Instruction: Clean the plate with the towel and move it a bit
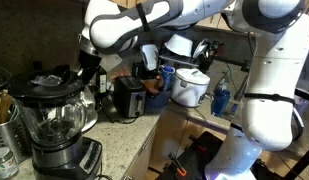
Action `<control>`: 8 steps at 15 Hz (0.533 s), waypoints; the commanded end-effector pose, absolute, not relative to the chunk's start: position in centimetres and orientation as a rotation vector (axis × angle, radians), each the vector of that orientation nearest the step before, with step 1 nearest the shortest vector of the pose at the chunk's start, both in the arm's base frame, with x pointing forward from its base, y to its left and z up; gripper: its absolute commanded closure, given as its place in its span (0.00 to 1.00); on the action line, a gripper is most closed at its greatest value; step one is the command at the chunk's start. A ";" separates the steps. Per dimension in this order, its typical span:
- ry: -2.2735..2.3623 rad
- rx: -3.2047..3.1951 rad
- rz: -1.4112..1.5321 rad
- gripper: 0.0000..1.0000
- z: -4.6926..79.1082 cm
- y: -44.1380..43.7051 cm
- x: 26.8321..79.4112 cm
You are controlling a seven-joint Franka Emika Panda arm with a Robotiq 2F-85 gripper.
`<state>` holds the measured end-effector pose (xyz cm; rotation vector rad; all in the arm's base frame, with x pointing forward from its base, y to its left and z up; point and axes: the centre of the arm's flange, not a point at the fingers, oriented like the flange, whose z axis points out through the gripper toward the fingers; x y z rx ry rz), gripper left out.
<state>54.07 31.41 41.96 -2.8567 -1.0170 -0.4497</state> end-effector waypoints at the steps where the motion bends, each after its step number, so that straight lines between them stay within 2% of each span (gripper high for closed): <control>1: -1.110 -2.884 -0.496 0.94 34.4 33.1 53.7; 5: -1.119 -2.922 -0.577 0.94 28.9 34.3 54.3; 8: -1.142 -3.007 -0.479 0.94 26.5 33.6 54.9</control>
